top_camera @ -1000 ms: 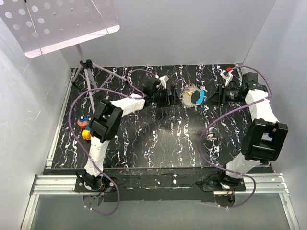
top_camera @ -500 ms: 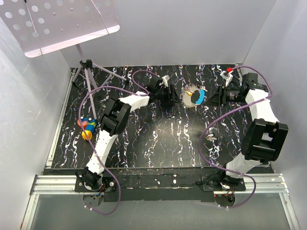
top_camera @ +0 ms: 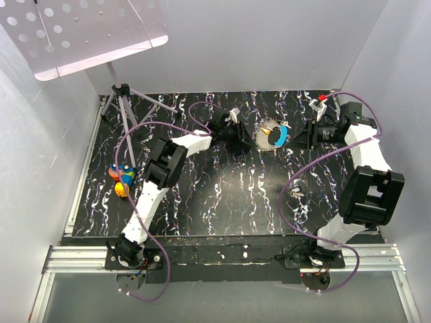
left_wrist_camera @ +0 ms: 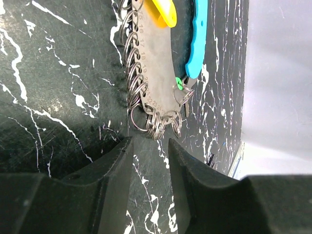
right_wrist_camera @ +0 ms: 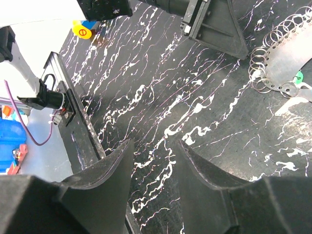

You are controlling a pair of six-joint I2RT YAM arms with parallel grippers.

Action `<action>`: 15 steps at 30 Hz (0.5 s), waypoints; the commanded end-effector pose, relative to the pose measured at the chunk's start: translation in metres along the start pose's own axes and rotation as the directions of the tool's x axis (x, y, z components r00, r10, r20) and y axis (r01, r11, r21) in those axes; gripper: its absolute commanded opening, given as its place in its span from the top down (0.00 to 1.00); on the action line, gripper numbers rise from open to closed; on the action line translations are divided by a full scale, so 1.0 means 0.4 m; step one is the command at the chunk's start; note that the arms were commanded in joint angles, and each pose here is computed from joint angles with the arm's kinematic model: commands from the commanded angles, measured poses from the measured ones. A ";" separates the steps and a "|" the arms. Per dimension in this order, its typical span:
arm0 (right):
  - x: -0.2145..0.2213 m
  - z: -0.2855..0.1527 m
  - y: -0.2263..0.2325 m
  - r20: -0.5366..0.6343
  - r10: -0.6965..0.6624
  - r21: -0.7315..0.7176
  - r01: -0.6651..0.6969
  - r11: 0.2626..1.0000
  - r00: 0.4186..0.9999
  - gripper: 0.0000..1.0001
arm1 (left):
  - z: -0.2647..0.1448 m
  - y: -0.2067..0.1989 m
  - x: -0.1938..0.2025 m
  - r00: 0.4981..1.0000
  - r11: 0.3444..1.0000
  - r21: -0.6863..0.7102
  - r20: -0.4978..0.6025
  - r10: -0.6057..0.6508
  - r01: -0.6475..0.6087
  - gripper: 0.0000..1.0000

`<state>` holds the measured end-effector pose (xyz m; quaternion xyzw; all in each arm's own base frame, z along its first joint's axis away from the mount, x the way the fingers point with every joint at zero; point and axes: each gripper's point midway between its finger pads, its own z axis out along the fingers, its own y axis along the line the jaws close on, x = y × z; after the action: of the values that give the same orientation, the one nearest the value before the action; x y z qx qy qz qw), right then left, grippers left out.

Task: Put the keys on the keyring
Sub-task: Move the keyring to the center of the board.

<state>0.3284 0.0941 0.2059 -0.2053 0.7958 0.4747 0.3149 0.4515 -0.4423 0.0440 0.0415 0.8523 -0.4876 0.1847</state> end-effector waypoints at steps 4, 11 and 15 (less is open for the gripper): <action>-0.027 -0.005 0.012 0.020 -0.024 -0.025 0.025 0.999 1.000 0.52 | 0.013 -0.006 -0.026 0.999 0.999 0.039 0.020 -0.028 0.027 0.71; -0.025 -0.004 0.010 0.019 -0.019 -0.031 0.019 0.999 1.000 0.52 | 0.020 -0.013 -0.035 0.999 0.998 0.061 0.022 -0.033 0.031 0.76; -0.024 -0.004 0.009 0.019 -0.014 -0.032 0.015 0.999 1.000 0.52 | 0.020 -0.023 -0.035 0.999 0.996 0.084 0.021 -0.031 0.029 0.76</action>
<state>0.3286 0.0945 0.2036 -0.2045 0.7948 0.4791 0.3115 0.4594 -0.4486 0.0401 0.0246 0.8408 -0.5111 0.1768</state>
